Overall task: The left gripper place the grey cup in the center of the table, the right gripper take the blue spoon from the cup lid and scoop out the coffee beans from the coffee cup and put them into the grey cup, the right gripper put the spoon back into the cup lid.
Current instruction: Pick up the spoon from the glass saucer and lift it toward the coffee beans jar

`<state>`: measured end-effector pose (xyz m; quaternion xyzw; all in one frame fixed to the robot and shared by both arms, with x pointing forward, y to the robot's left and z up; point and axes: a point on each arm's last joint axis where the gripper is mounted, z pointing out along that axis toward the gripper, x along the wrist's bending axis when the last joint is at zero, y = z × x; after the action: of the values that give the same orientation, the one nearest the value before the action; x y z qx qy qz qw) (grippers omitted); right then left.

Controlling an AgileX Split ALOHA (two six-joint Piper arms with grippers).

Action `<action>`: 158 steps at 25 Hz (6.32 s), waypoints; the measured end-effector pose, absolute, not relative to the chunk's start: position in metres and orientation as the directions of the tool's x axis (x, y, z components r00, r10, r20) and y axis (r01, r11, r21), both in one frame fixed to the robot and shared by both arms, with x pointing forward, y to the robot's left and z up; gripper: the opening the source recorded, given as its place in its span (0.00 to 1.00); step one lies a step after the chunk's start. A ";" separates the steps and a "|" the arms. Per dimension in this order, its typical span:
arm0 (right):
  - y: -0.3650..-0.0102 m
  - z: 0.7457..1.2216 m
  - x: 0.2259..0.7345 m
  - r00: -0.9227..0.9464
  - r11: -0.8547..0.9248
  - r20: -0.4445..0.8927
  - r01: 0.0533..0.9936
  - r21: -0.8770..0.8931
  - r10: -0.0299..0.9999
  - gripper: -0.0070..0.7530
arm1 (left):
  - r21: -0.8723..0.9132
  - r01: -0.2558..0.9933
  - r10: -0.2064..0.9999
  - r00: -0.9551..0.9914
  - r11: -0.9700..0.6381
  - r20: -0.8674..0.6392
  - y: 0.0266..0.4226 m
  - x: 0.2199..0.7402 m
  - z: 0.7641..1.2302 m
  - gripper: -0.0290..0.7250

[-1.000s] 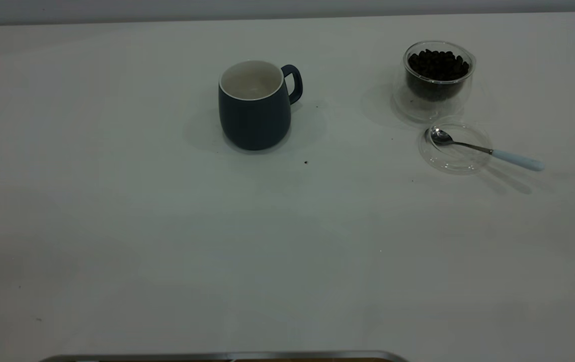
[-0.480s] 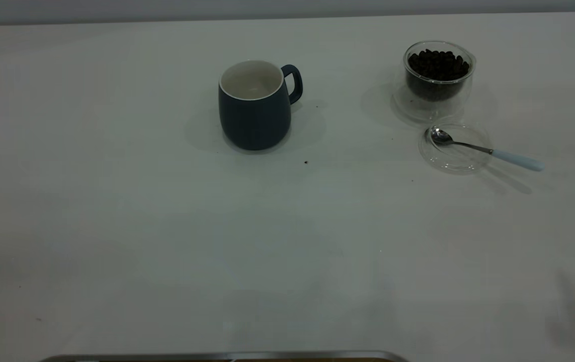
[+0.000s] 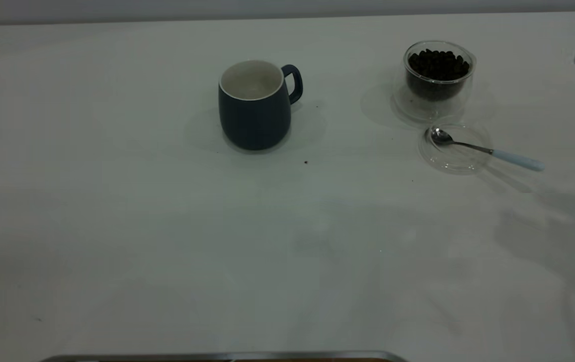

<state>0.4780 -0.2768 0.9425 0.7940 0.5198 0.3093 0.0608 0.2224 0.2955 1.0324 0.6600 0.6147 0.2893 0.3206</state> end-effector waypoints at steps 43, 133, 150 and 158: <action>-0.334 0.760 0.534 0.478 -0.617 0.645 0.787 -0.012 0.597 0.77 | 0.778 0.627 0.997 0.077 -0.039 -0.012 0.296 0.222 1.032 0.77; -0.337 0.759 0.570 0.417 -0.621 0.799 0.781 -0.071 0.433 0.26 | 0.778 0.627 0.997 0.076 -0.039 -0.012 0.295 0.222 1.032 0.77; -0.340 0.784 0.572 0.336 -0.548 0.791 0.837 0.000 0.512 0.15 | 0.778 0.627 0.997 0.076 -0.039 -0.012 0.295 0.222 1.032 0.77; -0.348 0.821 0.572 0.337 -0.501 0.695 0.864 0.040 0.636 0.15 | 0.778 0.627 0.997 0.076 -0.039 -0.012 0.295 0.222 1.032 0.77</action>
<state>0.5718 -0.3477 0.8210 0.7994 0.4692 0.3340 -0.1712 0.2223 0.2955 1.0323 0.6602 0.6151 0.2890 0.3198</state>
